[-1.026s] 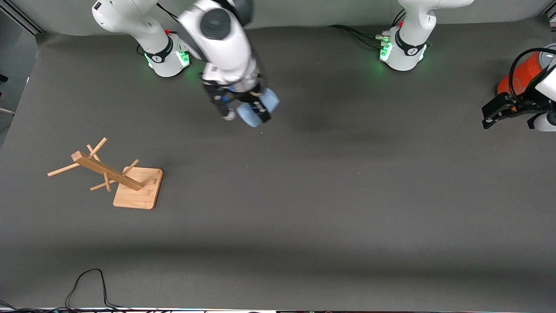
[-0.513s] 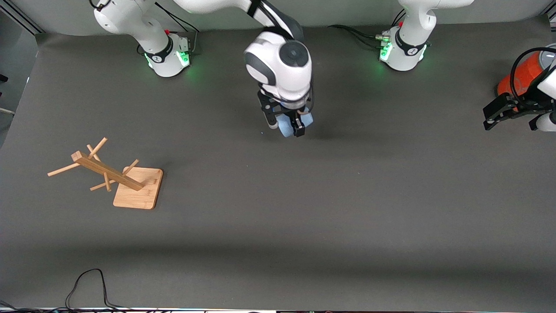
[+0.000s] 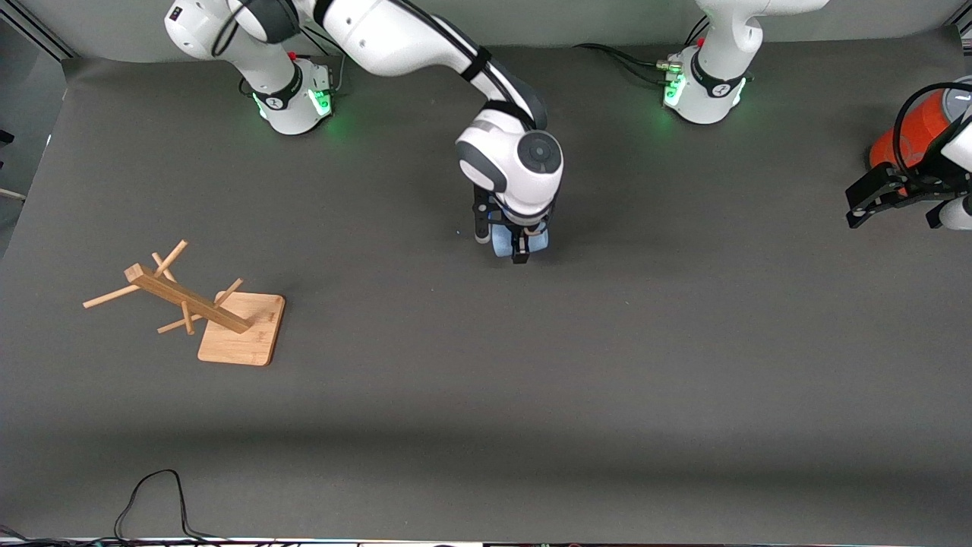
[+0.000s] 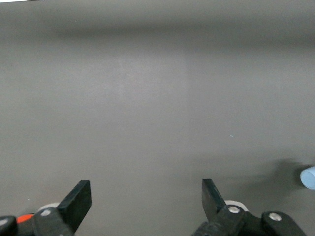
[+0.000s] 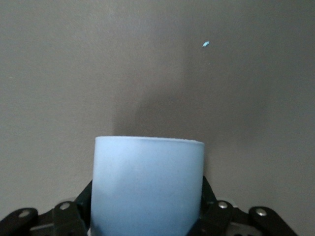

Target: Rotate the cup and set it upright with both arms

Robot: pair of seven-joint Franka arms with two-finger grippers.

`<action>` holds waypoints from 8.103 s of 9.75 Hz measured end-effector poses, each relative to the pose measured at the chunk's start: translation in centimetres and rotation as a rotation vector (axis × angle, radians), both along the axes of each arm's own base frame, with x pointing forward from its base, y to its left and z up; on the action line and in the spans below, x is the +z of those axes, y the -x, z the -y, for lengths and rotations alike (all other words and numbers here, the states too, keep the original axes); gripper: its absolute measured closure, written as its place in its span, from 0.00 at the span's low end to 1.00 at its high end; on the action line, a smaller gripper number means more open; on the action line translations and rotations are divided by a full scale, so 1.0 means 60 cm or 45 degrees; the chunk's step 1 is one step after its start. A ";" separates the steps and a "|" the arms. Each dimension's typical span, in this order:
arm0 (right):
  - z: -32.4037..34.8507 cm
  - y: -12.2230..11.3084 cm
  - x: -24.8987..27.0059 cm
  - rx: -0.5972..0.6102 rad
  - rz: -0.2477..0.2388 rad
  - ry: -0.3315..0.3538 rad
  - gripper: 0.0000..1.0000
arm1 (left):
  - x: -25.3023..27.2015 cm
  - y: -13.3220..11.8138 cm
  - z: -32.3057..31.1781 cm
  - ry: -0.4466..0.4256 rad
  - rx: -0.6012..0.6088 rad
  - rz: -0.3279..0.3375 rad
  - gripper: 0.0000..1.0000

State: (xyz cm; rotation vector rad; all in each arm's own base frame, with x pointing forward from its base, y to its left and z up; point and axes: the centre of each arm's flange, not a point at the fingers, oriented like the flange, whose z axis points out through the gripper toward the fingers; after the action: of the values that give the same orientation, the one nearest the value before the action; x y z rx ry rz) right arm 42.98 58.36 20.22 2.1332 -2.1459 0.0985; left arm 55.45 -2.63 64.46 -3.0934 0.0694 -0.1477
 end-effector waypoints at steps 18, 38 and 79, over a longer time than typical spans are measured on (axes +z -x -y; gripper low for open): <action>0.195 -0.168 0.424 0.288 -0.097 -0.129 0.00 | -0.031 -0.007 -0.032 0.073 0.122 -0.080 0.00; 1.024 -0.257 0.662 2.114 -0.087 -0.098 0.00 | -0.673 0.224 0.906 -0.446 0.434 0.058 0.00; 1.023 -0.260 0.648 2.052 -0.104 -0.126 0.00 | -0.645 0.000 0.556 0.022 -0.183 -0.945 0.19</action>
State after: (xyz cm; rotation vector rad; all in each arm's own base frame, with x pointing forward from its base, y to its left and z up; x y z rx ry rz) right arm 58.59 -2.99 59.09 3.1195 0.0597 0.0202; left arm 55.44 -36.02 25.78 -2.9642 0.3086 0.9910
